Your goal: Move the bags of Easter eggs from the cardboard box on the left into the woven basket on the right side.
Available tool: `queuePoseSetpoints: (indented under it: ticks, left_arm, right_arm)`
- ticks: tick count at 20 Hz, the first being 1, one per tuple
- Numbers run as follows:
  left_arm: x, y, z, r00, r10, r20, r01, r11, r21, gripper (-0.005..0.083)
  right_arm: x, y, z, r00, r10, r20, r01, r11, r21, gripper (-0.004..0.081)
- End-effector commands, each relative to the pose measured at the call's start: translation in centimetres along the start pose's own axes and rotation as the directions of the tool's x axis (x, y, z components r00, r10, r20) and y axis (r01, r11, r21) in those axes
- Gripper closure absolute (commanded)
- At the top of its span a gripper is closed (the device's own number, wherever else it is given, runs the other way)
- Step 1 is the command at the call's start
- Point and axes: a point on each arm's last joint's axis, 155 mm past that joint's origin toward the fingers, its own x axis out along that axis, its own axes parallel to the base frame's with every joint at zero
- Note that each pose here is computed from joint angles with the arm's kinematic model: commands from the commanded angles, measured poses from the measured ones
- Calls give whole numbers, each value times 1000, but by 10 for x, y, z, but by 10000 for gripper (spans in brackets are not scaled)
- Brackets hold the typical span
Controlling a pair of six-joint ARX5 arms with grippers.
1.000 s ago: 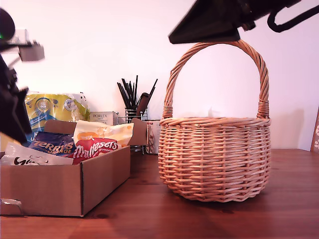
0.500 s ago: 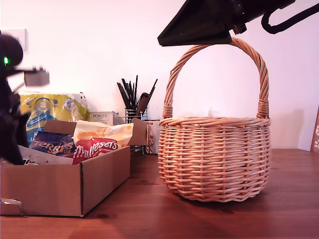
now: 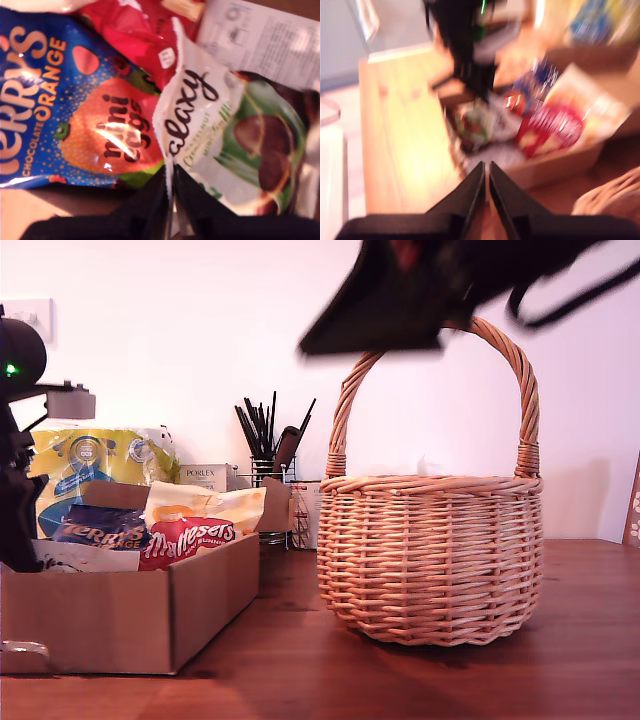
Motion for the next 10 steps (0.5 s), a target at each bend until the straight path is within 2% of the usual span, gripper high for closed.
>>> queuePoseSetpoints:
  ticks: [1, 3, 6, 10]
  left_arm:
    - [0, -6, -1, 1000, -26, -9, 26, 1000, -8, 795]
    - [-5, -4, 3, 1000, -29, -5, 29, 1000, -7, 795]
    - [-14, -8, 15, 998, -56, 3, 56, 998, -19, 795]
    - [-28, -12, 27, 996, -91, 18, 92, 994, -52, 795]
  right_arm:
    - [6, 1, 24, 999, 16, 38, -15, 1000, -21, 783]
    - [18, 1, 35, 998, 40, 42, -38, 998, -40, 778]
    - [38, 2, 45, 996, 87, 21, -87, 996, -32, 700]
    - [68, 2, 43, 986, 160, -41, -160, 987, 6, 605]
